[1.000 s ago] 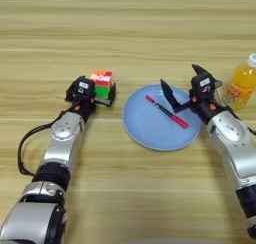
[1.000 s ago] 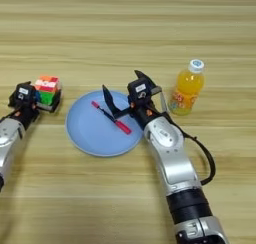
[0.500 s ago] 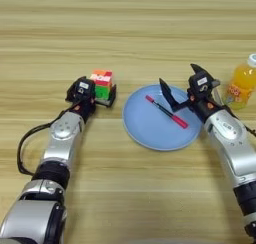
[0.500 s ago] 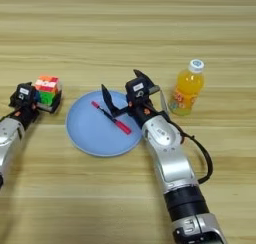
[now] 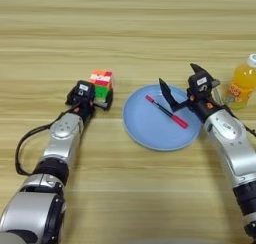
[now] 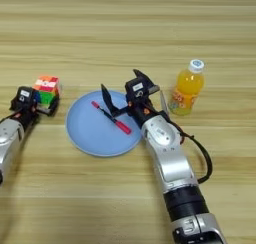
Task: Move the objects on the table
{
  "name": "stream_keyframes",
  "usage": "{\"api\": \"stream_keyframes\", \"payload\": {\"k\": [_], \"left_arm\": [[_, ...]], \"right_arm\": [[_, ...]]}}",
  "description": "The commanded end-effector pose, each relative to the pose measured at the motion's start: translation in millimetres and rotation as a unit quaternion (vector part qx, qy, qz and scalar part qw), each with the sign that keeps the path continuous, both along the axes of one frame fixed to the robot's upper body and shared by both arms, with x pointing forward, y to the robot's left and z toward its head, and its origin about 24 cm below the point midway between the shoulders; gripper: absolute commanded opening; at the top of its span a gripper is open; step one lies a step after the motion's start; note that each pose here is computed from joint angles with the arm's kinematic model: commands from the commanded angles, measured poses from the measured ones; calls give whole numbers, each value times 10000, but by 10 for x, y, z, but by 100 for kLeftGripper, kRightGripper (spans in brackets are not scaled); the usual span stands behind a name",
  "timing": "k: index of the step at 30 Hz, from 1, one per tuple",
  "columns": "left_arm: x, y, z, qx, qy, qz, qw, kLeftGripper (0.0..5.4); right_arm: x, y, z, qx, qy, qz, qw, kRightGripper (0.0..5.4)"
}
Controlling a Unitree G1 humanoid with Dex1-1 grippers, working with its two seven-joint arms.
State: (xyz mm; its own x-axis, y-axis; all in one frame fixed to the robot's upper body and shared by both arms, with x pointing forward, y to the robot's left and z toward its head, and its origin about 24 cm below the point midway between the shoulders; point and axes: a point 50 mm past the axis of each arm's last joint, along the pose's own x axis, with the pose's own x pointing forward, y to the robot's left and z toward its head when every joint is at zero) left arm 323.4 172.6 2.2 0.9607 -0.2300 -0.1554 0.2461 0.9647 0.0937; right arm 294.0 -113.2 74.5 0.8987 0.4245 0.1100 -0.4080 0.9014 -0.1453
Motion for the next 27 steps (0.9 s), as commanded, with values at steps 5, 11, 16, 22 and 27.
{"api": "stream_keyframes", "payload": {"k": [5,11,16,22,27], "left_arm": [[43,-19,51,82,-114,-61,9999,382],[46,-12,77,65,-214,-38,9997,327],[36,-12,110,27,-350,-90,9993,327],[19,-17,191,-30,-583,-286,9979,327],[-48,-99,293,-108,-822,-828,9931,327]], "right_arm": [[18,26,41,21,-76,42,10000,540],[22,21,32,16,-64,32,10000,540],[18,18,26,8,-56,29,10000,540],[20,13,19,-4,-44,12,10000,540],[25,9,12,-15,-31,-13,10000,540]]}}
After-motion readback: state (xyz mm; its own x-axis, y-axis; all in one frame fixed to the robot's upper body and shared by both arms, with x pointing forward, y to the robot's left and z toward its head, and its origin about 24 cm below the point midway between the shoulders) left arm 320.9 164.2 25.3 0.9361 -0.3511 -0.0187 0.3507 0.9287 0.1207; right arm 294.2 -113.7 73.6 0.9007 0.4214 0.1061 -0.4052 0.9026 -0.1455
